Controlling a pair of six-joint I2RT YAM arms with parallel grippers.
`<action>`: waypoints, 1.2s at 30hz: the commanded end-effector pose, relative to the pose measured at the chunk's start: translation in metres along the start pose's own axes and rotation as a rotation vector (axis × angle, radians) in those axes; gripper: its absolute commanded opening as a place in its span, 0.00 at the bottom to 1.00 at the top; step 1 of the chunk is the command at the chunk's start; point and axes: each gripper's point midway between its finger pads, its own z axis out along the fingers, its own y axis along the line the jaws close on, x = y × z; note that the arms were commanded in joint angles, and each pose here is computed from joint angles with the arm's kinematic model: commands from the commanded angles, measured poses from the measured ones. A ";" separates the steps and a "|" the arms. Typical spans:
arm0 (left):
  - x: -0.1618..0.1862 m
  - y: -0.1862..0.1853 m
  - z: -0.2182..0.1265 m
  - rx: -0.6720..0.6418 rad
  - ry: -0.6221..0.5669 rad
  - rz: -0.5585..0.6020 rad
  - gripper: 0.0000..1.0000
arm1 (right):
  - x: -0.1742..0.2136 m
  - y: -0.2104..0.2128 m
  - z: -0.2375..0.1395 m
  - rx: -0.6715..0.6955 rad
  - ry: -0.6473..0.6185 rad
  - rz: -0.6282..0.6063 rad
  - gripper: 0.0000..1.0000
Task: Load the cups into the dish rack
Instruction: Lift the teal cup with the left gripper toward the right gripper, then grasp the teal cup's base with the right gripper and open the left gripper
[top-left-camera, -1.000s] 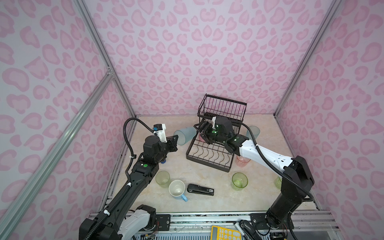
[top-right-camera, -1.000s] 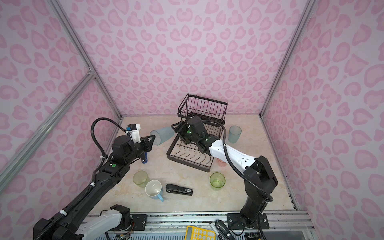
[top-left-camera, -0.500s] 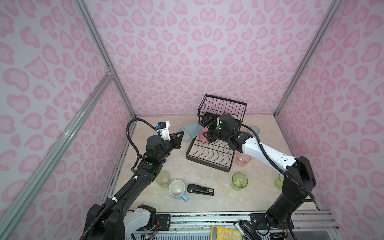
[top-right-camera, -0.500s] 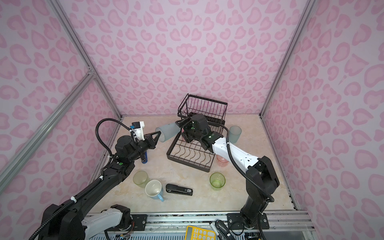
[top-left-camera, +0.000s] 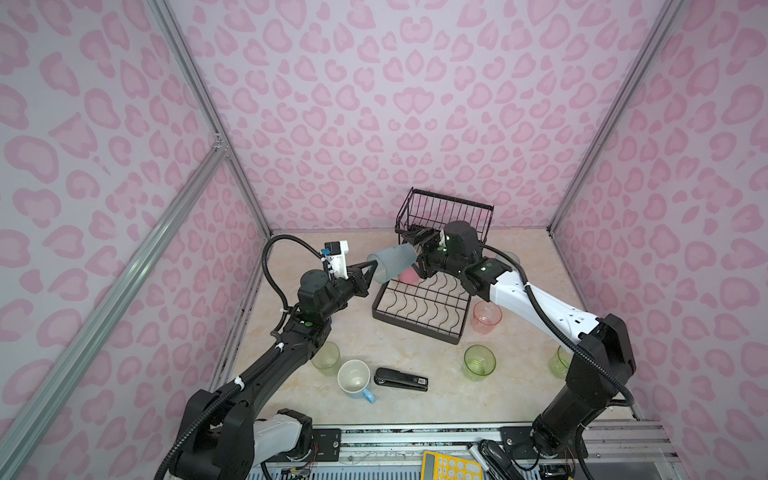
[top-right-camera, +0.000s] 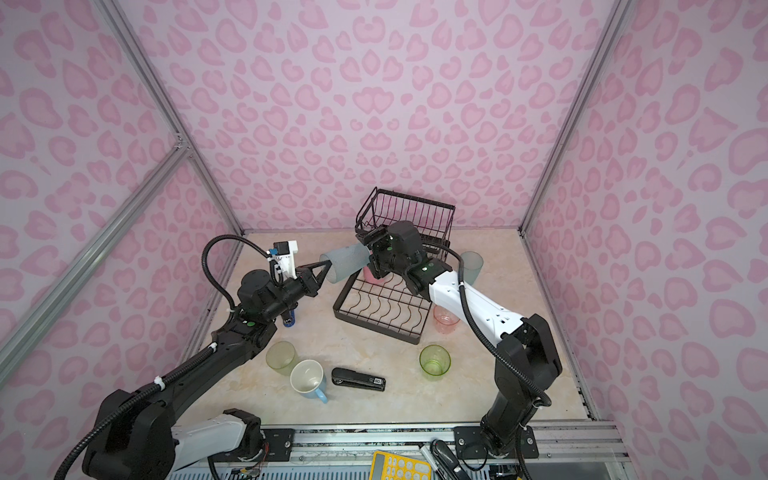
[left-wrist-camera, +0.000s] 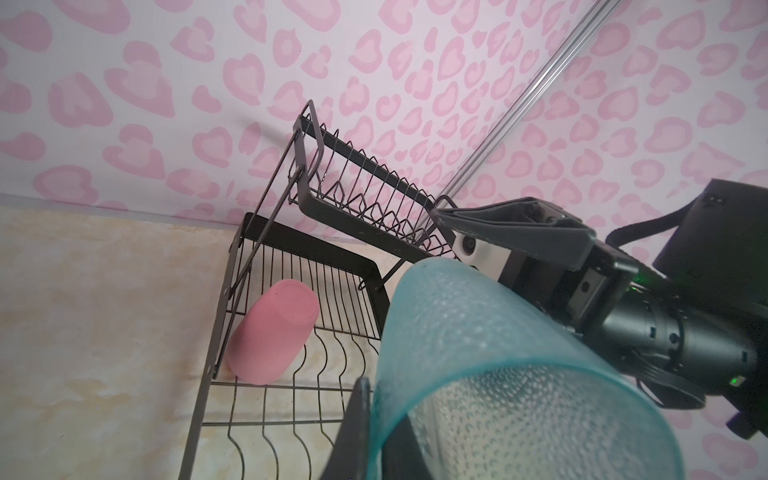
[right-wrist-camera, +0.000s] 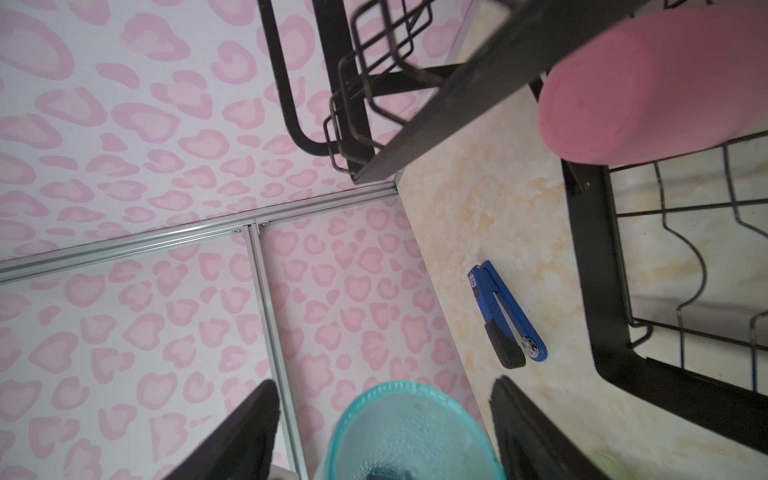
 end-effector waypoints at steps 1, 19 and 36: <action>-0.019 -0.017 0.003 0.066 -0.062 0.039 0.08 | 0.000 -0.004 0.004 0.015 -0.004 0.007 0.79; -0.012 -0.016 0.025 0.084 -0.035 0.025 0.12 | -0.001 -0.005 0.001 0.010 -0.024 0.001 0.67; -0.010 -0.008 0.016 -0.009 0.015 0.006 0.54 | -0.025 0.008 -0.017 -0.029 -0.204 -0.232 0.62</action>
